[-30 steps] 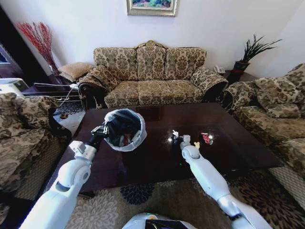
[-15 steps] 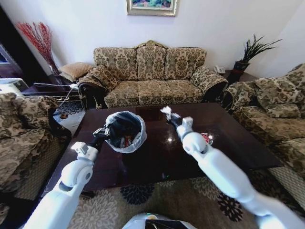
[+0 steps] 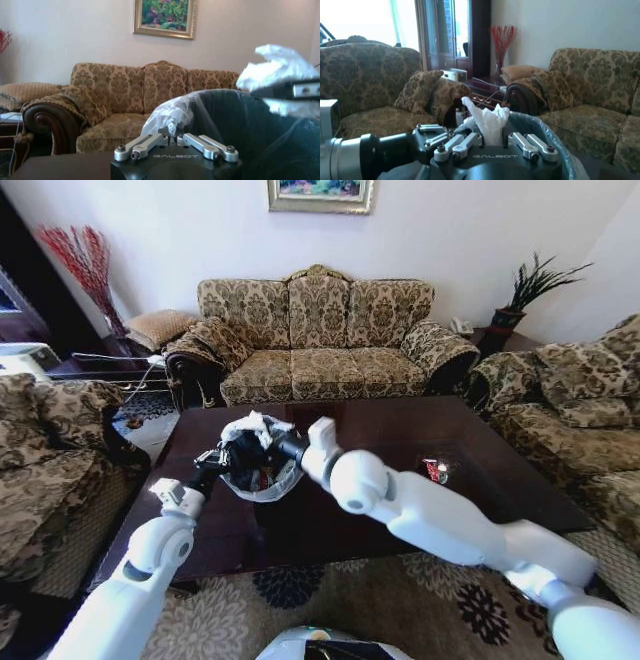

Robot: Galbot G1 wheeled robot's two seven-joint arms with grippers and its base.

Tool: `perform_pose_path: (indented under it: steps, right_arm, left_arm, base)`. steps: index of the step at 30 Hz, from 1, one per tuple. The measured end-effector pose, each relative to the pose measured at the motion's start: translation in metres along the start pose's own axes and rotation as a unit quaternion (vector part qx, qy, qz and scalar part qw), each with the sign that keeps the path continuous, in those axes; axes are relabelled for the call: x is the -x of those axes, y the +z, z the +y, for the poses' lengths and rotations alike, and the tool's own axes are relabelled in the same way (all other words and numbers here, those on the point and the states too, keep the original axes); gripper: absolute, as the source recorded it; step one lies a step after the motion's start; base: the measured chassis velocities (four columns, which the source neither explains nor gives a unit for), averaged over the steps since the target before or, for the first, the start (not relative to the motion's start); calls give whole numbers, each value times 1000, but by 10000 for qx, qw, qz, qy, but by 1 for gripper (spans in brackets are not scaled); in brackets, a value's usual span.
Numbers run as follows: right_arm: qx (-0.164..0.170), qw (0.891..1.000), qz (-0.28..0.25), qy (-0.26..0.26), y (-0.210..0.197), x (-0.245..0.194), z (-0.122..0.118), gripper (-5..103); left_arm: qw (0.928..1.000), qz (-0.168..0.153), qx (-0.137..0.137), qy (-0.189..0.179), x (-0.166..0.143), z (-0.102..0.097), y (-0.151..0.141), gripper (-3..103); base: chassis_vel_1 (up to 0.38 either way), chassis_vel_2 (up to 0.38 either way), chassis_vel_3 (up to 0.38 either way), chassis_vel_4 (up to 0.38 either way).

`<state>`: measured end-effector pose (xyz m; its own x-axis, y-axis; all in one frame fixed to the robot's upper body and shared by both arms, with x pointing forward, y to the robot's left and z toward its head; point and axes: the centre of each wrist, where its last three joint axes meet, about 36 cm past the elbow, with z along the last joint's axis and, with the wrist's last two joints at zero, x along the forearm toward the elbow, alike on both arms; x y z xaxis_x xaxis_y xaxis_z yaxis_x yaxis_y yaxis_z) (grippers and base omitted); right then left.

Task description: Move to the front of the table and place the trash on the table into the trash bin.

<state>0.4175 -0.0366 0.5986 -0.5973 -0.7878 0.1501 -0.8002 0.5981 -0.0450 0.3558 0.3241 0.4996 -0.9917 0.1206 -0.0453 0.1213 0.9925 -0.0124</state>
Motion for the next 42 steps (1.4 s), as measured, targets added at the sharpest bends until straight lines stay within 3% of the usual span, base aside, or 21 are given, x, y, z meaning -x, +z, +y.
perform_pose_path:
  steps: [2,4,9,10,14,16,17,20,22,24,26,27,28,29,31,34,35,38,42]
  right_arm:
    - [-9,10000,9,20,1,1,1,33]
    - [-15,10000,13,35,2,2,1,33]
    - [31,9999,11,147,0,8,-2,55]
    - [31,9999,11,147,0,8,-2,55]
    - [190,9995,-25,236,-5,10,-1,77]
    - [206,9993,-79,293,-8,9,-3,77]
    - [232,9985,-195,447,-15,8,-9,87]
    - [278,9960,-357,765,-23,2,-22,92]
    - [317,9905,-318,1297,-23,-20,-51,99]
    - [281,9883,-244,1482,-17,-29,-59,99]
    - [-111,9770,41,2131,20,-54,-76,100]
    - [-111,9770,41,2131,20,-54,-76,100]
    - [-418,9663,232,2528,46,-69,-83,100]
    - [-358,9543,508,2922,75,-79,-81,100]
    - [-179,9497,600,3069,86,-82,-78,100]
    - [251,9321,849,3512,118,-92,-76,100]
    - [251,9321,849,3512,118,-92,-76,100]
    - [545,9142,934,3905,141,-108,-79,100]
    - [649,9048,977,4093,155,-118,-80,100]
  left_arm:
    - [10000,-5,-13,7,1,-1,0,3]
    - [10000,-2,-25,8,1,-1,1,3]
    - [10000,-2,-44,9,1,-2,2,3]
    - [10000,-2,-44,9,1,-2,2,3]
    - [10000,-26,-12,27,1,0,0,3]
    - [10000,-33,-9,29,2,1,-1,3]
    - [10000,-43,-5,33,2,1,-2,3]
    - [10000,-68,-6,36,1,1,-3,3]
    - [9999,-112,-16,23,1,2,-6,3]
    - [9999,-118,-21,17,1,2,-7,3]
    - [9999,-139,-55,1,-1,1,-7,3]
    - [9999,-139,-55,1,-1,1,-7,3]
    - [9998,-157,-85,-11,-3,0,-8,3]
    - [9996,-204,-158,-69,-12,-4,-9,3]
    - [9995,-230,-187,-71,-13,-6,-10,3]
    - [9994,-280,-195,-69,-13,-8,-13,3]
    - [9994,-280,-195,-69,-13,-8,-13,3]
    - [9994,-293,-194,-54,-14,-9,-14,3]
    - [9994,-288,-208,-56,-15,-9,-14,3]
  base:
    - [0,0,0,0]
    - [0,0,0,0]
    - [0,0,0,0]
    - [0,0,0,0]
    - [0,0,0,0]
    - [0,0,0,0]
    - [0,0,0,0]
    - [0,0,0,0]
    - [0,0,0,0]
    - [0,0,0,0]
    - [0,0,0,0]
    - [0,0,0,0]
    - [0,0,0,0]
    - [0,0,0,0]
    - [0,0,0,0]
    - [0,0,0,0]
    - [0,0,0,0]
    - [-33,-38,38,27]
    - [-124,-117,106,103]
